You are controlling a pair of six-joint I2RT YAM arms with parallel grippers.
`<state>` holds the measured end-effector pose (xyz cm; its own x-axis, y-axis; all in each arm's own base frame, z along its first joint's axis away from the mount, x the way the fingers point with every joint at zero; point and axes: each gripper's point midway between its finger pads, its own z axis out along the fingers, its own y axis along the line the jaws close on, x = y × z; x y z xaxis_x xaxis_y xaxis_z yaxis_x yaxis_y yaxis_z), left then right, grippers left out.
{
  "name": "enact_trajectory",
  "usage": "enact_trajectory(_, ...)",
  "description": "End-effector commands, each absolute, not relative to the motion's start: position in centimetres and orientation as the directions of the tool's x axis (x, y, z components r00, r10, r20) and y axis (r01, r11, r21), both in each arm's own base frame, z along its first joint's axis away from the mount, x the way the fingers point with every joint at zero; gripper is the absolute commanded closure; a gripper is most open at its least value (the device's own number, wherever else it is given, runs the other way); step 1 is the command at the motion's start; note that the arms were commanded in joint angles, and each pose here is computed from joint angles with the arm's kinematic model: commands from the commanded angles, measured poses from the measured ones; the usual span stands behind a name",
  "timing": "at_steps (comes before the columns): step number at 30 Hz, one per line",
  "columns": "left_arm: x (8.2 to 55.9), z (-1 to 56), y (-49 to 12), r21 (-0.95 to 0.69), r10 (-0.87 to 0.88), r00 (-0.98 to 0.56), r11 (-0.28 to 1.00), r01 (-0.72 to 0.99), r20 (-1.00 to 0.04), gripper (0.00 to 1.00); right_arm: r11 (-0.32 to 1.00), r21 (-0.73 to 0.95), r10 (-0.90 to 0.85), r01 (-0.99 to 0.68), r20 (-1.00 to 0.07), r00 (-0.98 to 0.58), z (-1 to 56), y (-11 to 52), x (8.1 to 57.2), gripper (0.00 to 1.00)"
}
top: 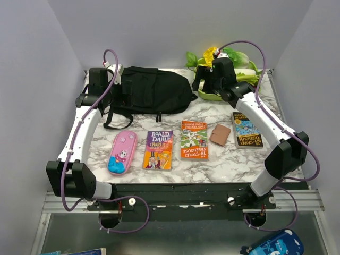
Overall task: Pack the student bag
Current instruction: Move the student bag to the center of the board.
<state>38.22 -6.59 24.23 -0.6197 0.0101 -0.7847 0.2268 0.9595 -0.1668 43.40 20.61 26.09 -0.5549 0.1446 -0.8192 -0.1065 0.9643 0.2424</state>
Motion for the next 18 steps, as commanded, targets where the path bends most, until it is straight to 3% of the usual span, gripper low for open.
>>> enact_trajectory(1,39.1,24.4,-6.5,-0.184,-0.029,-0.625,0.965,0.186,-0.78,0.01,0.923,0.336,0.195,-0.187,-0.829,-0.524,28.6,22.7,43.4,0.0)
enact_trajectory(10,42.1,21.4,-3.4,-0.144,-0.077,-0.693,0.989,0.039,-0.717,0.01,0.943,0.324,0.226,-0.082,-0.799,-0.557,25.9,21.6,46.0,0.0)
enact_trajectory(18,44.7,17.7,-1.6,-0.1,-0.096,-0.731,0.994,-0.038,-0.676,0.01,0.961,0.278,0.203,-0.007,-0.72,-0.664,18.3,21.8,47.0,0.01)
